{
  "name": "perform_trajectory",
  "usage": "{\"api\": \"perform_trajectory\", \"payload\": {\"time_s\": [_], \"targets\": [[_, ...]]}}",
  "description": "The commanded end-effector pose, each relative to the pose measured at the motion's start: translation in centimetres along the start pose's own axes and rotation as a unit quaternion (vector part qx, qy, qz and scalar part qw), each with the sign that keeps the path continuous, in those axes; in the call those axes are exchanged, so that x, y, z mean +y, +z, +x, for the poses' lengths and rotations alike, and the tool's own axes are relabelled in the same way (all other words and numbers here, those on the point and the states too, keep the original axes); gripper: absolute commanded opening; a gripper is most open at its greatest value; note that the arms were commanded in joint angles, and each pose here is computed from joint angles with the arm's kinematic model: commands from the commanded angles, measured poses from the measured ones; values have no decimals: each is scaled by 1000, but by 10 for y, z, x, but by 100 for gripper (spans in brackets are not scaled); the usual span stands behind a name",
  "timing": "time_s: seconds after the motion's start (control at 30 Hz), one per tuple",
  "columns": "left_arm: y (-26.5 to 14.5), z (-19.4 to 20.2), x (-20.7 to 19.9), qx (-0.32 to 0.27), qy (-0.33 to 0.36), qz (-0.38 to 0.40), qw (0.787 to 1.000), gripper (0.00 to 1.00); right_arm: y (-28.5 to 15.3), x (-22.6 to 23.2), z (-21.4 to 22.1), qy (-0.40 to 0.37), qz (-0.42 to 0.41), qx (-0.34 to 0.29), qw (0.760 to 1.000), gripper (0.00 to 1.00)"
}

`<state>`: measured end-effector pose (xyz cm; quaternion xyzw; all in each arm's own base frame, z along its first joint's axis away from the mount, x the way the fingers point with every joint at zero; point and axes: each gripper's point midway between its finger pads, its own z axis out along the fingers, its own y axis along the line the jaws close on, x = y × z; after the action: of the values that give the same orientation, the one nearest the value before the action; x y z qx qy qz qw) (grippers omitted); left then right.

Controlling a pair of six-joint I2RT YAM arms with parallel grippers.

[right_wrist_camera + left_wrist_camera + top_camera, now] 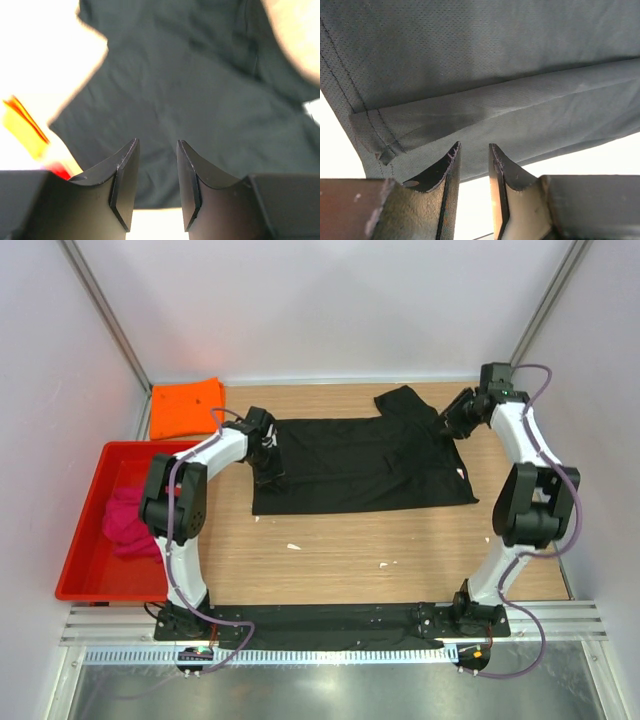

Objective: Fold and stack the t-shirts
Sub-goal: Fold the tshirt

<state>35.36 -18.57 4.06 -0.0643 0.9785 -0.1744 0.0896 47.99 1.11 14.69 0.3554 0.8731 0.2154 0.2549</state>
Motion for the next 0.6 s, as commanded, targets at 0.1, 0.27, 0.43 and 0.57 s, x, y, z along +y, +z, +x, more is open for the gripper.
{"api": "perform_trajectory", "payload": {"time_s": [0.1, 0.27, 0.43, 0.57], "targets": [[7, -11, 7, -10, 16, -15, 1000, 29, -55, -44, 69, -70, 40, 26, 996, 42], [6, -32, 13, -21, 14, -25, 999, 29, -67, -71, 101, -75, 51, 44, 995, 42], [9, -55, 20, -30, 9, -35, 999, 29, -72, -83, 120, -72, 56, 57, 994, 42], [1, -76, 15, -44, 8, -36, 998, 29, -73, -81, 122, -80, 58, 62, 993, 41]]}}
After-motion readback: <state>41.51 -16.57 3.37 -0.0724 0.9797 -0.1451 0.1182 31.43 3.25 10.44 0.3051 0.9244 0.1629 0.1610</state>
